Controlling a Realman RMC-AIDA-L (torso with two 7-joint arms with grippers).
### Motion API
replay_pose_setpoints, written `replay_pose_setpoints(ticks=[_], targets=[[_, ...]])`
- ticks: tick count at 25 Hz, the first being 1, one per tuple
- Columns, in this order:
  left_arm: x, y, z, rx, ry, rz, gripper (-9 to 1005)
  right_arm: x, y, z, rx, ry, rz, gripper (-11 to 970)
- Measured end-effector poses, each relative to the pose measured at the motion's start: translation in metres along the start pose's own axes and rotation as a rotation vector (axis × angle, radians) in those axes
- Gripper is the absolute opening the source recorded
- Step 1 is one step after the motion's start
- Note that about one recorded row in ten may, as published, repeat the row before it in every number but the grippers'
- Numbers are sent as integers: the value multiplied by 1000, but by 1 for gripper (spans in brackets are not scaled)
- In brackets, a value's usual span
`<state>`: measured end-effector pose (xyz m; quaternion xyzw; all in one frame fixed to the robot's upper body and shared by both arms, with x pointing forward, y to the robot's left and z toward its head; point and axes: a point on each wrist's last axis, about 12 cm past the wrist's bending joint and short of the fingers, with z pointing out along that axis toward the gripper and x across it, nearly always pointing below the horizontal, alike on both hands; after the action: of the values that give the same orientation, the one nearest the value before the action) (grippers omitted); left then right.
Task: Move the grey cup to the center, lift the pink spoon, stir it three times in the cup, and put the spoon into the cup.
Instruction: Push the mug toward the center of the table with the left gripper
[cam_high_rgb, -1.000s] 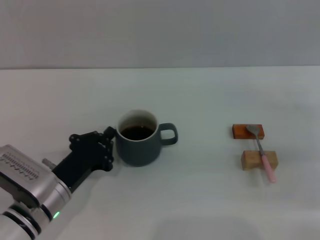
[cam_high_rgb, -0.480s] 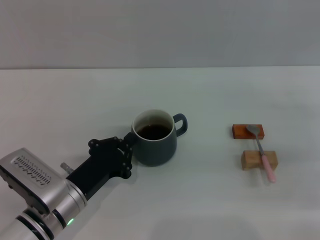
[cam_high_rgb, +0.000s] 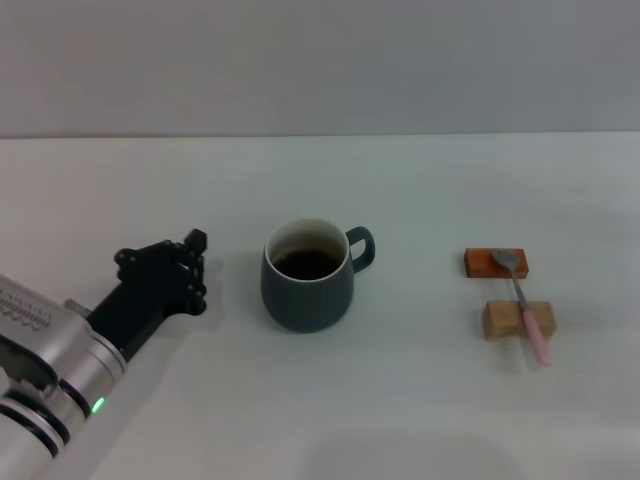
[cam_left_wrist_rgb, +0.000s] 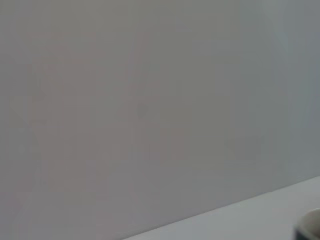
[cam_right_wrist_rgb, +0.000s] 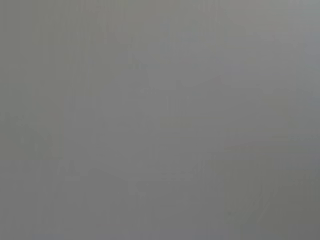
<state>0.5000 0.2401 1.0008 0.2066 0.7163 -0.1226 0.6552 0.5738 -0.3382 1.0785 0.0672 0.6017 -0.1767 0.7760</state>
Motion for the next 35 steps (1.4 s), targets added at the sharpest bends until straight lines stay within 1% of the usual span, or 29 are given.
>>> replay_pose_setpoints(ticks=[2,5,8,12,13,14,19,22,31,32,35], targets=[[1,5,4,-5,17,18,-2,-1,-1,-2,-6,-11,3,473],[1,6,7,0,29,27,-2,-2,-2,-3,-3,-16,8,473],[1,5,15,14,65,37,-2,-3,-3,-4,2,-22,5,473],[-1,2,23,36,81,42,-2,-6,-2,-5,6,-33,-53,473],[-1,2,23,36,81,42,-2,-6,-2,-5,6,-33,-53,473],[-2,-1,26,50,83,44,-2,-6,-1,-5,6,-34,-61,473],[-4,-6,29,69,74,44,-2,-6,-1,-5,5,-32,-60,473],[-5,-13,29,93,73,43,-2,-6,0,-4,2,-29,-59,473],[-5,-18,28,115,73,39,-2,-8,4,-1,-6,-34,-49,473],[-4,-21,28,130,77,27,-2,-9,5,0,-7,-34,-48,473],[-4,-23,27,138,78,20,-2,-9,5,0,-10,-31,-46,473]])
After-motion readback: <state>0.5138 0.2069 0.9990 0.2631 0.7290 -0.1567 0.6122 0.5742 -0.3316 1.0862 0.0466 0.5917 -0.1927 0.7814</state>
